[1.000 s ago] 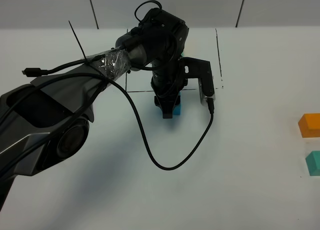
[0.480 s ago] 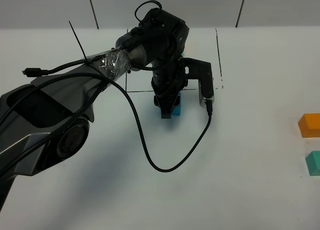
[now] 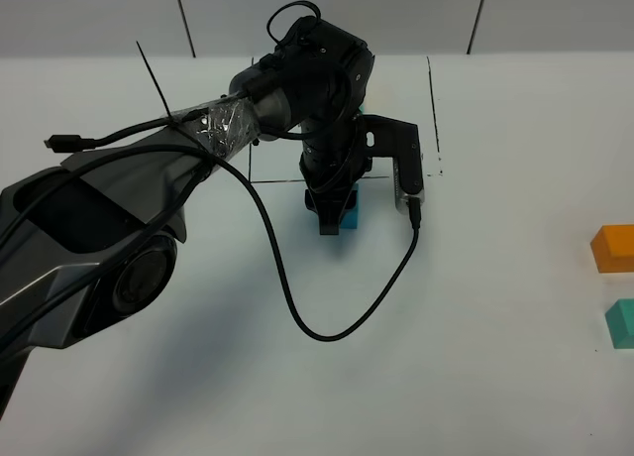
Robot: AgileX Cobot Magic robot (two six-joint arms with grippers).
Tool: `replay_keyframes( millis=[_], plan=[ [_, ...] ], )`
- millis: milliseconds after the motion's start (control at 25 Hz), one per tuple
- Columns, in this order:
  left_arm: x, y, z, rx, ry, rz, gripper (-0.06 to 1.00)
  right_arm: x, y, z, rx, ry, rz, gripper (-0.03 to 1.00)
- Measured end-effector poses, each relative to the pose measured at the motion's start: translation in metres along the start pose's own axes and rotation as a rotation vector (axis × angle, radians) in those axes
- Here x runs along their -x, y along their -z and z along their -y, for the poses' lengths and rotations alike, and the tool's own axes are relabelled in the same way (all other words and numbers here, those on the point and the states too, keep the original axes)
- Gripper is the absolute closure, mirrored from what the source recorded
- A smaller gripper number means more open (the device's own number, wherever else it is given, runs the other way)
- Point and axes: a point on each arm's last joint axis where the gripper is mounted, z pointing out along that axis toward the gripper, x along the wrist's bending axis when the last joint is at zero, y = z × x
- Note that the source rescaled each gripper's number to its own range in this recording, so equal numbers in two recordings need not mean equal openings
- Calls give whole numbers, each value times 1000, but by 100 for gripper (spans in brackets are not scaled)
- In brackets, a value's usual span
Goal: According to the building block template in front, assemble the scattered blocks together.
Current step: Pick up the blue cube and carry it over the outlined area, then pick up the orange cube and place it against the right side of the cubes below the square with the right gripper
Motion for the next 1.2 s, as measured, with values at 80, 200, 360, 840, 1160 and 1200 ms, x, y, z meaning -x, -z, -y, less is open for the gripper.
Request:
replay_keyframes(
  millis=[80, 200, 360, 840, 1160, 1200],
  plan=[
    [0, 0, 0, 0, 0, 0, 91, 0, 0, 0, 0, -1, 0, 9],
    [0, 0, 0, 0, 0, 0, 68, 0, 0, 0, 0, -1, 0, 9],
    [0, 0, 0, 0, 13, 0, 30, 0, 0, 0, 0, -1, 0, 9],
    [-4, 65, 10, 93, 270, -88, 4, 0, 0, 0, 0, -1, 0, 9],
    [-30, 128, 78, 197, 680, -152, 4, 0, 0, 0, 0, -1, 0, 12],
    [-32, 129, 93, 196, 733, -141, 4, 0, 0, 0, 0, -1, 0, 12]
  ],
)
